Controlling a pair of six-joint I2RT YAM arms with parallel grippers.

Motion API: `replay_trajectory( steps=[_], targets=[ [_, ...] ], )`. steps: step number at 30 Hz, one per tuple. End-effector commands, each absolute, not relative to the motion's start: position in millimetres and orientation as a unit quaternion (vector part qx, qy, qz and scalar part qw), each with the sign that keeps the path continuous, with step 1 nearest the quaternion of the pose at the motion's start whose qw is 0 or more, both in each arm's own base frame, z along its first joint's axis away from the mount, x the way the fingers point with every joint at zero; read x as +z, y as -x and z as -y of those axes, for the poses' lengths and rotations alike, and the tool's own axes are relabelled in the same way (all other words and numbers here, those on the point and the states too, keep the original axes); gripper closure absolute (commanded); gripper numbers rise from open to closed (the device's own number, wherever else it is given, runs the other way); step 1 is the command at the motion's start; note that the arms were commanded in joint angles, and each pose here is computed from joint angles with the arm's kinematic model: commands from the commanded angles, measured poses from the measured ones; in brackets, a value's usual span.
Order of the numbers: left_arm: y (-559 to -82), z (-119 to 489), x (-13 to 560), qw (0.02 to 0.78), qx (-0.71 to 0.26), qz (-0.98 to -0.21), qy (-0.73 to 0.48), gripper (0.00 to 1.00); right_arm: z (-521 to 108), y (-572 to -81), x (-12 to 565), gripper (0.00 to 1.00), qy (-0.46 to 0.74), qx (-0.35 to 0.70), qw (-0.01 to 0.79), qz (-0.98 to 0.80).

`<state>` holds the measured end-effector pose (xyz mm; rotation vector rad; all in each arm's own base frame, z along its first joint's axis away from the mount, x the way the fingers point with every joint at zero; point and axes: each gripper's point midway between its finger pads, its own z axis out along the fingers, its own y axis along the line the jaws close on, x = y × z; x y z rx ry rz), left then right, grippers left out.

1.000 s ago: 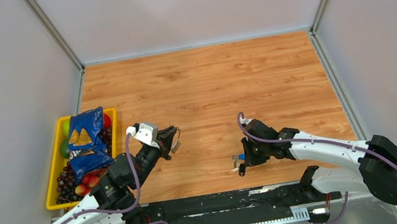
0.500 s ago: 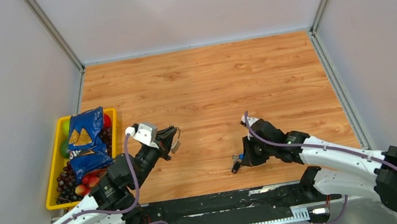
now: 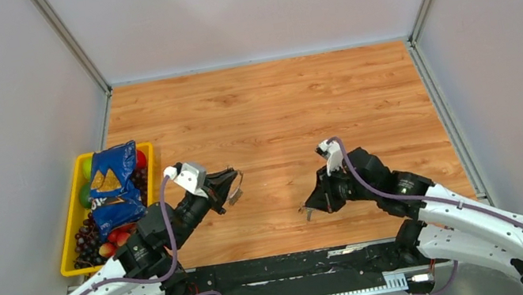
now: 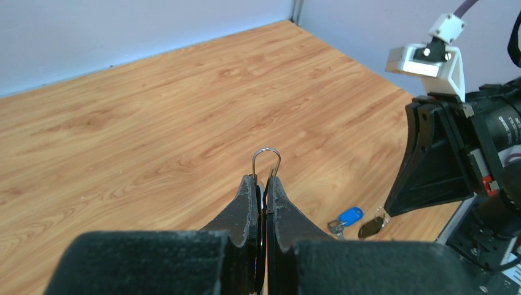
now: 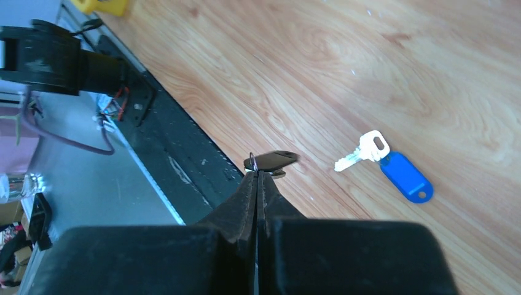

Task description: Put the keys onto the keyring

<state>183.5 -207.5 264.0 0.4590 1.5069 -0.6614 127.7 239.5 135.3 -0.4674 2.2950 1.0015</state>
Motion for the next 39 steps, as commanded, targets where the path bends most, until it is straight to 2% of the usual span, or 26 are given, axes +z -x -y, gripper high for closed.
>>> replay_trajectory(
  steps=[1,11,22,39],
  targets=[
    [-171.5,218.6,299.4,0.661,-0.344,-0.632,-0.212,1.00,-260.6,-130.0,202.5,1.00,0.222,0.433,0.348,-0.801],
    [-162.1,226.3,306.2,0.667,-0.367,-0.604,-0.236,1.00,-289.7,-127.4,281.5,1.00,0.193,0.533,0.355,-0.744],
    [-153.5,228.8,315.3,0.693,-0.390,-0.554,-0.249,1.00,-313.1,-120.9,339.3,1.00,0.169,0.631,0.341,-0.676],
    [-145.2,227.2,323.8,0.735,-0.394,-0.484,-0.264,1.00,-337.6,-114.8,367.1,1.00,0.124,0.693,0.292,-0.647]
  ],
)
